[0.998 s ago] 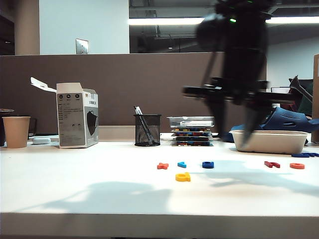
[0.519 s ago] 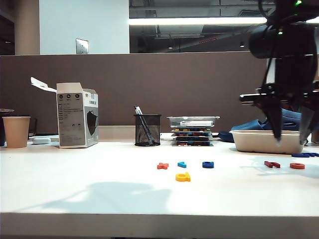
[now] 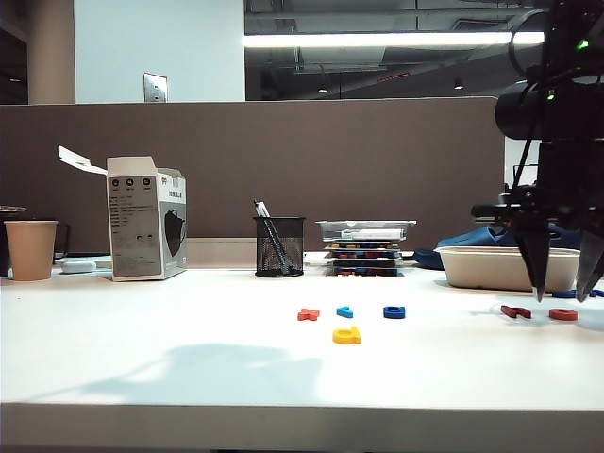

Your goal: Select the appropriate letters from the row of letter magnets placed on the table to arrange into the word "dog".

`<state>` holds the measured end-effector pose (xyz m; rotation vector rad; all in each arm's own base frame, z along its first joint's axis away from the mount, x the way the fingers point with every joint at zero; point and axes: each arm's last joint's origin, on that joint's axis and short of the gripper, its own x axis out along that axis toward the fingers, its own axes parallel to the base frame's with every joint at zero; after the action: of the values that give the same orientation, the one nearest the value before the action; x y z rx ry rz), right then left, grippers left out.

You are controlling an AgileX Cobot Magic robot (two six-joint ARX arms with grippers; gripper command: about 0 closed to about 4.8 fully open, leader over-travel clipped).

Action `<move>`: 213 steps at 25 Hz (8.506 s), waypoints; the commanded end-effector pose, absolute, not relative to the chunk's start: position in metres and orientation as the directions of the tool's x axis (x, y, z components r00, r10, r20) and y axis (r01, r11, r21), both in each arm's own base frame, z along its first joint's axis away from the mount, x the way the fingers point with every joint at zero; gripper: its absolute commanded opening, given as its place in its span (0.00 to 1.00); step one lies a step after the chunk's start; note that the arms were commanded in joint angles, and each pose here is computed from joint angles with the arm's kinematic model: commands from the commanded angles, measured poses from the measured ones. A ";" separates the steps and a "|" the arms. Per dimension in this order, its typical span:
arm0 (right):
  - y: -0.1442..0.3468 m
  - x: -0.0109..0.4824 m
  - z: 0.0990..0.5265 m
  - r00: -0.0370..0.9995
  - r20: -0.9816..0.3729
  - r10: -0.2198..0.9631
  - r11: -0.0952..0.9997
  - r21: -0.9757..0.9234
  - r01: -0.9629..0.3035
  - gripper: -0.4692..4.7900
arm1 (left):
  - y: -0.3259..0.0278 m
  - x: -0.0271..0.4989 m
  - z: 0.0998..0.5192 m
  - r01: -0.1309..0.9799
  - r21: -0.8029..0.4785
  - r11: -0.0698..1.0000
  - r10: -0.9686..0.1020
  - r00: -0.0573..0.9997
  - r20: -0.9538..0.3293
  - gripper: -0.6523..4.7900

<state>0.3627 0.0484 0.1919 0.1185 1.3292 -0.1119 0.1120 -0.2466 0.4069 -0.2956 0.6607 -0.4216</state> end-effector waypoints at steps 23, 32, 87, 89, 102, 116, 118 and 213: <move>0.044 0.363 0.183 0.181 -0.983 0.005 0.993 0.025 0.112 0.48 | -0.246 0.112 0.410 0.285 -0.401 0.871 -0.471 0.718 -0.513 0.12; 0.043 0.364 0.183 0.187 -0.982 0.033 0.992 0.054 0.113 0.48 | -0.246 0.112 0.410 0.285 -0.401 0.871 -0.471 0.718 -0.513 0.12; 0.075 0.349 0.174 0.041 -0.996 0.080 0.997 0.080 0.006 0.35 | -0.246 0.112 0.410 0.285 -0.401 0.871 -0.471 0.718 -0.513 0.12; 0.083 0.348 0.174 0.041 -0.996 0.081 0.997 0.081 -0.003 0.35 | -0.246 0.112 0.410 0.285 -0.401 0.871 -0.471 0.718 -0.513 0.12; 0.149 0.326 0.174 0.026 -0.993 0.111 0.992 0.109 -0.065 0.35 | -0.246 0.112 0.410 0.285 -0.401 0.871 -0.471 0.717 -0.513 0.12; 0.202 0.306 0.174 0.065 -0.984 0.166 0.983 0.160 -0.088 0.35 | -0.246 0.112 0.410 0.285 -0.401 0.871 -0.471 0.718 -0.513 0.12; 0.201 0.306 0.174 0.074 -0.987 0.143 0.987 0.137 -0.087 0.35 | -0.246 0.112 0.410 0.285 -0.401 0.871 -0.471 0.718 -0.513 0.12; 0.189 0.363 0.169 0.210 -0.976 0.050 0.997 0.037 -0.065 0.36 | -0.246 0.112 0.410 0.285 -0.401 0.871 -0.471 0.717 -0.513 0.12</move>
<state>0.3647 0.1898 0.1770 -0.0047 1.3181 0.0828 0.1119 -0.2466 0.4070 -0.2961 0.6604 -0.4223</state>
